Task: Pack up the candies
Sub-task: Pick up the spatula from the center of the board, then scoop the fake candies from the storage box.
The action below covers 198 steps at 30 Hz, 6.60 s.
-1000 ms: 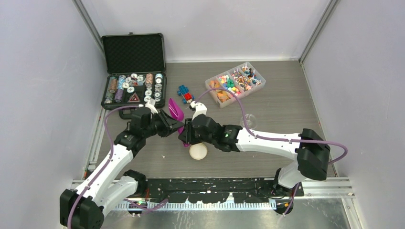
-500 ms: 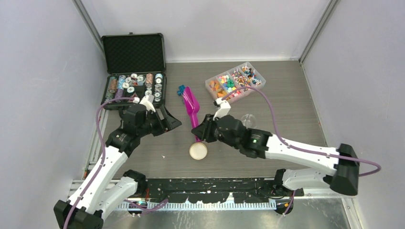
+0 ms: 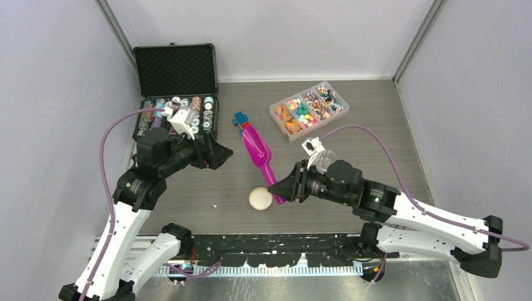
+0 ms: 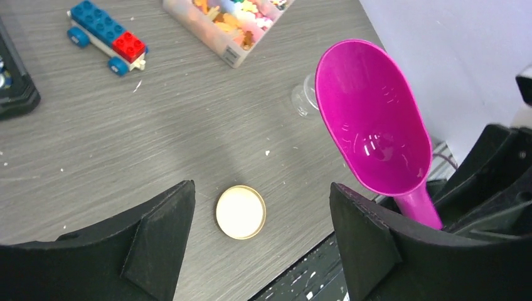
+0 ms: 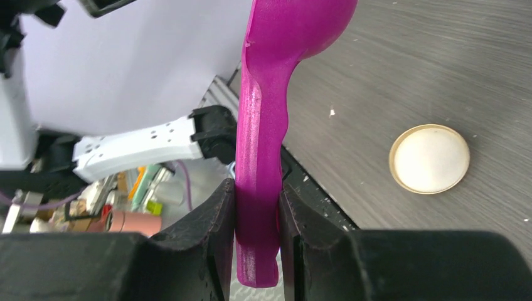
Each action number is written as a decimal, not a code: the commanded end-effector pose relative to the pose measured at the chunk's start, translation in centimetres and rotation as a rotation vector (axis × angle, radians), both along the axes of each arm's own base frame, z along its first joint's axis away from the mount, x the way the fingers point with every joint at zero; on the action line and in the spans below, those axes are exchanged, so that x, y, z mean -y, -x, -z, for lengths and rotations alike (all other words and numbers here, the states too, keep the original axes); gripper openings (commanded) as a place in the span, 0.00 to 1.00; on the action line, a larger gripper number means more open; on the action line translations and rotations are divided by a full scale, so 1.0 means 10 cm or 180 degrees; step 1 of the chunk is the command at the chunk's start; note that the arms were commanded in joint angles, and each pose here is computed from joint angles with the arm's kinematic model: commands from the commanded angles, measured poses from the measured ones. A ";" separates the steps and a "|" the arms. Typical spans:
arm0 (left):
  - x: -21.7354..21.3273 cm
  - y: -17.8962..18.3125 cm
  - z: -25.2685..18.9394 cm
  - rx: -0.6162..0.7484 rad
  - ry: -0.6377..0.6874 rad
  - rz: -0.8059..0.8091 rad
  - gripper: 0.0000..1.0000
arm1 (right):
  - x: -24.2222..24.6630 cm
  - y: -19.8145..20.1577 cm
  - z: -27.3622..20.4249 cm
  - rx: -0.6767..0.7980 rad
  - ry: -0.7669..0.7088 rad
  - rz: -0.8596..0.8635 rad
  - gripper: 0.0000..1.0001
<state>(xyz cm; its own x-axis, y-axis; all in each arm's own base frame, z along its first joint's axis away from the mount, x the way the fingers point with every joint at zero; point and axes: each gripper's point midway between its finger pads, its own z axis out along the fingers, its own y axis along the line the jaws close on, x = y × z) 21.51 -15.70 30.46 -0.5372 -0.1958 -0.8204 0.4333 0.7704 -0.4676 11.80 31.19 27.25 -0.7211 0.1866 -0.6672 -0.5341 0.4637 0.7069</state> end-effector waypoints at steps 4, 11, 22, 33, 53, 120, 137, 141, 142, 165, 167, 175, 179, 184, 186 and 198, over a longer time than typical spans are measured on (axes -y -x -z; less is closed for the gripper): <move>0.33 0.46 -0.31 0.0400 0.0179 0.1142 0.80 | 0.12 0.49 -0.23 0.0134 -0.0149 -0.0805 0.06; 0.48 0.54 -0.41 0.0489 0.0555 0.1415 0.84 | 0.14 0.63 -0.18 -0.0016 -0.0109 -0.1009 0.06; 0.63 0.44 -0.31 0.0313 0.0810 0.1561 0.73 | 0.18 0.73 -0.26 0.0048 -0.0285 -0.1148 0.06; 0.69 0.36 -0.34 0.0040 0.1188 0.1398 0.00 | 0.28 0.51 -0.24 0.0183 -0.0089 -0.0719 0.20; 0.37 0.00 0.31 -0.1542 0.1677 -0.0496 0.00 | 0.78 -0.28 -0.61 0.2246 0.0511 0.0329 0.76; 0.59 0.18 0.68 -0.3049 0.2461 -0.0521 0.00 | 0.42 -0.47 -0.29 0.1197 0.0706 -0.0799 0.64; 0.51 0.12 0.78 -0.2968 0.2570 -0.0749 0.05 | 0.40 -0.42 -0.28 0.1203 0.0650 -0.0898 0.02; 0.40 0.04 0.79 -0.2713 0.2726 -0.0909 0.49 | 0.47 -0.50 -0.33 0.1241 0.0660 -0.0640 0.00; 0.38 0.04 0.79 -0.2648 0.2715 -0.0938 0.63 | 0.49 -0.53 -0.34 0.1253 0.0682 -0.0558 0.00; -0.27 0.02 1.24 -0.1097 -0.0582 -0.0284 1.00 | 2.11 -2.01 -0.15 0.0655 0.2945 0.1412 0.01; -0.25 0.04 1.33 -0.1169 -0.0614 -0.0220 1.00 | 2.25 -2.11 -0.14 0.0550 0.3099 0.1451 0.00; -0.22 0.15 1.41 -0.1259 -0.0806 -0.0097 1.00 | 2.63 -2.54 0.06 0.0248 0.3671 0.1391 0.00; -0.14 0.16 1.45 -0.1325 -0.0783 0.0027 1.00 | 2.70 -2.72 0.15 0.0144 0.3789 0.1216 0.00; -0.01 0.02 1.48 -0.1493 -0.0675 0.0030 0.96 | 2.77 -2.93 0.29 0.0076 0.4044 0.1030 0.01; 0.09 -0.07 1.43 -0.1549 -0.0524 0.0027 0.94 | 2.86 -3.03 0.32 0.0046 0.4172 0.1047 0.00; 0.30 -0.54 1.38 -0.1600 -0.0543 0.0067 0.91 | 2.99 -3.44 0.63 -0.0357 0.4098 0.0804 0.00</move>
